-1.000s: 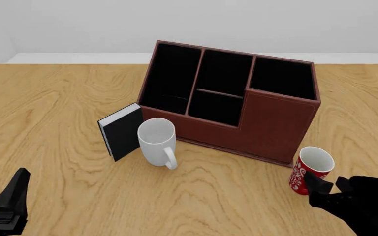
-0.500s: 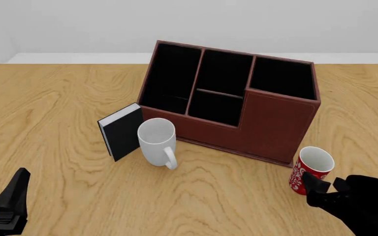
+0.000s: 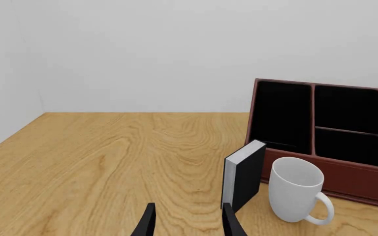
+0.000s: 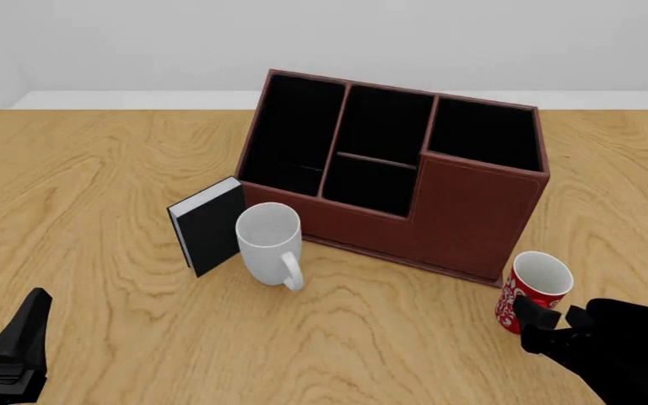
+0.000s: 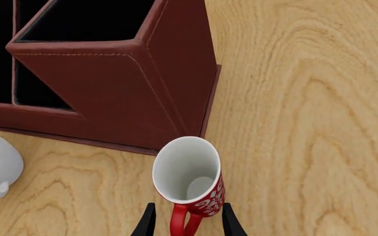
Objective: Pick up the red mug and place it to the right of the caddy.
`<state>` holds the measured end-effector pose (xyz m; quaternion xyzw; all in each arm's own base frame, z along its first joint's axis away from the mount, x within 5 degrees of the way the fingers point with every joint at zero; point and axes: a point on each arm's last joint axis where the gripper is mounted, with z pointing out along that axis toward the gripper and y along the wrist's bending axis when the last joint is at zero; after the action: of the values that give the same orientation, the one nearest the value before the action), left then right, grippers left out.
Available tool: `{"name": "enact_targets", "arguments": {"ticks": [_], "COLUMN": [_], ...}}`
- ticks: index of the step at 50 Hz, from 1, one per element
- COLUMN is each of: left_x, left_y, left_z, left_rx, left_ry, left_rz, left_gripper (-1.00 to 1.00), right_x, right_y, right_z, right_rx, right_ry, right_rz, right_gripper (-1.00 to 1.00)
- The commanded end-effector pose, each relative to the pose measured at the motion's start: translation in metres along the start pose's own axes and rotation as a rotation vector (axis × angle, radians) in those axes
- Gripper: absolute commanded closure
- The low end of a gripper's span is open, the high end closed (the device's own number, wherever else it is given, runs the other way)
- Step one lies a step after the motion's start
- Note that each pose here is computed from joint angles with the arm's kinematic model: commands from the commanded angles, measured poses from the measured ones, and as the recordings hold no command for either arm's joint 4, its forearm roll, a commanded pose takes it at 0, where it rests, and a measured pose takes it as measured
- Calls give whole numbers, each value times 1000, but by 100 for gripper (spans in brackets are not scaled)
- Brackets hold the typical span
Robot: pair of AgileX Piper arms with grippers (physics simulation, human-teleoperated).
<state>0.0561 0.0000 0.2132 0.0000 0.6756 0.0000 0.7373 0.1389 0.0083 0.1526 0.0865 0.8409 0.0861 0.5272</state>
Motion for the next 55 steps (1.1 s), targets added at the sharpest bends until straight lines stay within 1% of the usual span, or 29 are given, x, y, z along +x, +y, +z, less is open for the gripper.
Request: {"name": "enact_targets", "arguments": {"ticks": [1, 9, 10, 23, 29, 35, 36, 38, 42, 47, 51, 55], "left_x": [0, 0, 0, 0, 0, 0, 0, 0, 0, 0, 0, 0], "left_y": [0, 0, 0, 0, 0, 0, 0, 0, 0, 0, 0, 0], "left_z": [0, 0, 0, 0, 0, 0, 0, 0, 0, 0, 0, 0], "left_rx": [0, 0, 0, 0, 0, 0, 0, 0, 0, 0, 0, 0], "left_ry": [0, 0, 0, 0, 0, 0, 0, 0, 0, 0, 0, 0], "left_rz": [0, 0, 0, 0, 0, 0, 0, 0, 0, 0, 0, 0], "left_gripper": [-100, -100, -100, -100, -100, -100, -100, -100, -100, -100, -100, -100], "right_x": [2, 1, 1, 0, 0, -4, -6, -8, -13, -20, -27, -31], "right_y": [0, 0, -1, 0, 0, -2, -5, -6, -10, -10, -12, -12], "right_z": [4, 2, 2, -2, -1, -4, -7, -9, -16, -17, -17, -13], "right_rx": [3, -1, 5, 3, 3, 15, 37, 39, 72, 81, 104, 104], "right_ry": [11, 7, 7, 2, -3, -30, -46, -57, -105, -120, -143, -151], "right_rz": [12, 15, 13, 10, -3, -22, -38, -37, -65, -86, -97, -106], "right_gripper": [-100, -100, 100, 100, 100, 100, 100, 100, 100, 100, 100, 100]}}
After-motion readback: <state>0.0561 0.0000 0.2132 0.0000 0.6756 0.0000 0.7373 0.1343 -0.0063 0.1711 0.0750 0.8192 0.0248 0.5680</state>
